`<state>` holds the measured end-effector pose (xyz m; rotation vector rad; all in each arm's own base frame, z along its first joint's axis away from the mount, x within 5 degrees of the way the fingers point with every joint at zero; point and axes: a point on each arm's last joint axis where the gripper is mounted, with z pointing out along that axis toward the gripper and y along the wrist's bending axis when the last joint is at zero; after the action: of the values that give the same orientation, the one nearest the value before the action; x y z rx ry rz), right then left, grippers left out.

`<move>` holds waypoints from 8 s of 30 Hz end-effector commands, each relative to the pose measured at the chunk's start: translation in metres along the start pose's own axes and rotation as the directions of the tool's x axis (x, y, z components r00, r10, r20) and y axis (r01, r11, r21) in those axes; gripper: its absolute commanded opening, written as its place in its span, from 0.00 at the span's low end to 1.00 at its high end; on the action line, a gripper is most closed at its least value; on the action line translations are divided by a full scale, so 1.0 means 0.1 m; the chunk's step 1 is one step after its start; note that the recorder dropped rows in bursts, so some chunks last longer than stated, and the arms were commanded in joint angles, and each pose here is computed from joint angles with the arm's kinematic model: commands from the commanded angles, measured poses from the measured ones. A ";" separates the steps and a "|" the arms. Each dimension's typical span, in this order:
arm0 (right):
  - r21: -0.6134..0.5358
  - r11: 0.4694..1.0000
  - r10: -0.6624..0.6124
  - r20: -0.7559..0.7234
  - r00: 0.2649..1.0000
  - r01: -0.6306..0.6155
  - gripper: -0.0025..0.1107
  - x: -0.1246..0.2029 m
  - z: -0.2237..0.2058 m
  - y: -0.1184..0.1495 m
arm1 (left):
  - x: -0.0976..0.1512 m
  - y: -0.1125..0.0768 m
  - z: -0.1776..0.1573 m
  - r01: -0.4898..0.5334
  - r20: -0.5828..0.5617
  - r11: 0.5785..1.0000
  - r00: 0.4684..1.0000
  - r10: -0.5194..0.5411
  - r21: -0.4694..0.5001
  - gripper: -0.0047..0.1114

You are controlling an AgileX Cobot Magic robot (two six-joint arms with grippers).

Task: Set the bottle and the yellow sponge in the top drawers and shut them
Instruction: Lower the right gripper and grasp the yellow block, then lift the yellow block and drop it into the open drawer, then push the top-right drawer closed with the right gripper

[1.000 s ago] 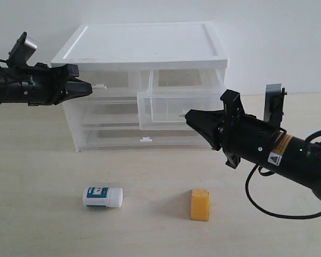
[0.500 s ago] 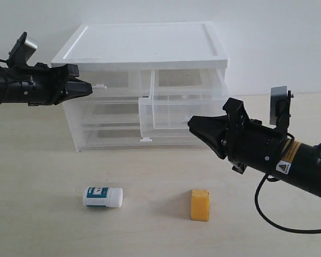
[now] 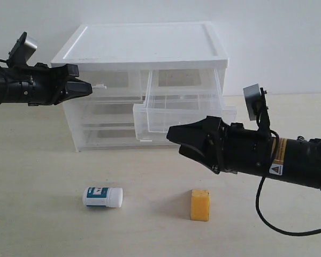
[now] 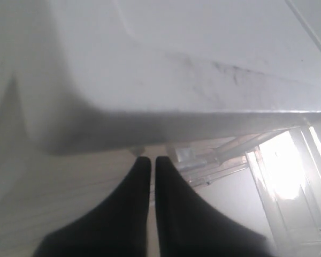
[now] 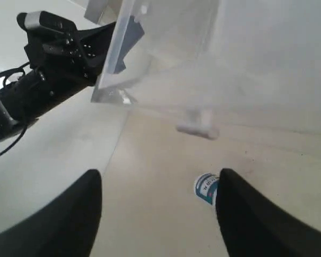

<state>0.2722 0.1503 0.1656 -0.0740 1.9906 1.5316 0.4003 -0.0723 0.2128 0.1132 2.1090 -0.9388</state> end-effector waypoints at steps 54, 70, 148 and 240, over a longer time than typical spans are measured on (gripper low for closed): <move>0.604 0.688 -0.220 -0.354 0.909 0.402 0.53 0.52 0.09 0.09 | -0.08 0.04 -0.01 0.017 0.041 0.999 0.999 -0.015 -0.043 0.07; 0.653 0.605 -0.181 -0.445 0.877 0.456 0.35 0.52 0.27 -0.18 | -0.08 0.03 -0.01 0.014 0.038 0.999 0.999 -0.013 -0.038 0.07; 0.627 0.575 -0.583 -0.137 0.801 0.526 0.53 -0.67 0.04 1.31 | -0.07 0.03 -0.01 -0.002 0.028 0.999 1.000 0.003 -0.036 0.07; 0.598 0.625 -0.582 -0.071 0.810 0.502 0.53 -1.05 0.57 0.81 | -0.06 0.01 -0.01 -0.012 0.018 1.000 1.000 0.012 -0.011 0.07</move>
<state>0.3440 0.1943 0.2664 -0.2827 2.0471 0.4528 0.3999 -0.0731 0.2135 0.1496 2.1130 -0.9344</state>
